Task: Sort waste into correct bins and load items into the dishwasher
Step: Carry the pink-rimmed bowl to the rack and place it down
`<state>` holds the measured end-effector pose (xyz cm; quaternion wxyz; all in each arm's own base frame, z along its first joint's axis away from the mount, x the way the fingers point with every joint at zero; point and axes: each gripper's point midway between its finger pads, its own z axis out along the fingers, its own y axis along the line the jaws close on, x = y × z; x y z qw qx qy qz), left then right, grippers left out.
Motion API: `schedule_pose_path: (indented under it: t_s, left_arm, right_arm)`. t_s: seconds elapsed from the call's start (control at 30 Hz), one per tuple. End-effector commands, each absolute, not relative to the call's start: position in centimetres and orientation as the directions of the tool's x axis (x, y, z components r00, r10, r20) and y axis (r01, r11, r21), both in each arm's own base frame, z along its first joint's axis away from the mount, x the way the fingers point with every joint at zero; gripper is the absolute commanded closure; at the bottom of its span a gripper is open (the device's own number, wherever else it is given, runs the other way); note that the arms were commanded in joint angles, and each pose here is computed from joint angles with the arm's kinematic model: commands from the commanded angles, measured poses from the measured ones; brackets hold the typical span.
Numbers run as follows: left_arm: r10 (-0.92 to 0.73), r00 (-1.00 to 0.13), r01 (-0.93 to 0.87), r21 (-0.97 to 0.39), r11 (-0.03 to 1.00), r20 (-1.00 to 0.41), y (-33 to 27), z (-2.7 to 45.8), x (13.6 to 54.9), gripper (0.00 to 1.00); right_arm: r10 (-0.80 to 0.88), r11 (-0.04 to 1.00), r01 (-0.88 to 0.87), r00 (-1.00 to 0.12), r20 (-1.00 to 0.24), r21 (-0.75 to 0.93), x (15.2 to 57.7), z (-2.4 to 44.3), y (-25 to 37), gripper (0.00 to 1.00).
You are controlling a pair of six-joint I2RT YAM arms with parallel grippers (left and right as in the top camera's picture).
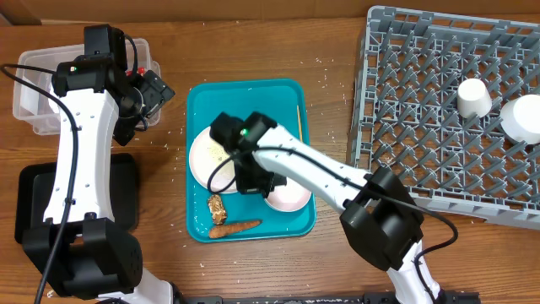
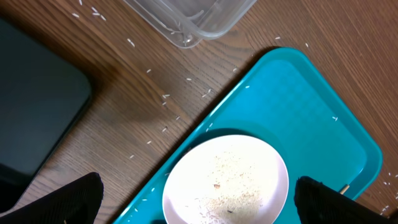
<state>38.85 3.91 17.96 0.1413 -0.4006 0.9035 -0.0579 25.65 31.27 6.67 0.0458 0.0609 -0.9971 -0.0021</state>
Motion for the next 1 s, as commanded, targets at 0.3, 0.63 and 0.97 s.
schedule_pose_path:
  t_s: [0.3, 0.63, 0.97]
  left_arm:
    - [-0.739, -0.636, -0.705, -0.222, 0.674, -0.221, 3.7, 18.5, 38.6, 0.0]
    - [-0.739, -0.636, -0.705, -0.223, 0.674, -0.221, 3.7, 18.5, 38.6, 0.0]
    - [-0.739, -0.636, -0.705, -0.223, 0.673, -0.221, 3.7, 18.5, 38.6, 0.0]
  right_arm:
    - [0.222, 0.972, 0.189, -0.93, -0.291, 0.138, 39.5, 23.6, 15.3, 0.96]
    - [0.486, 0.798, 0.264, -0.813, -0.321, 0.541, 40.8, 30.1, -4.1, 0.96]
    - [0.629, 0.467, 0.129, -0.744, -0.226, 0.875, 37.1, 26.7, -12.5, 0.96]
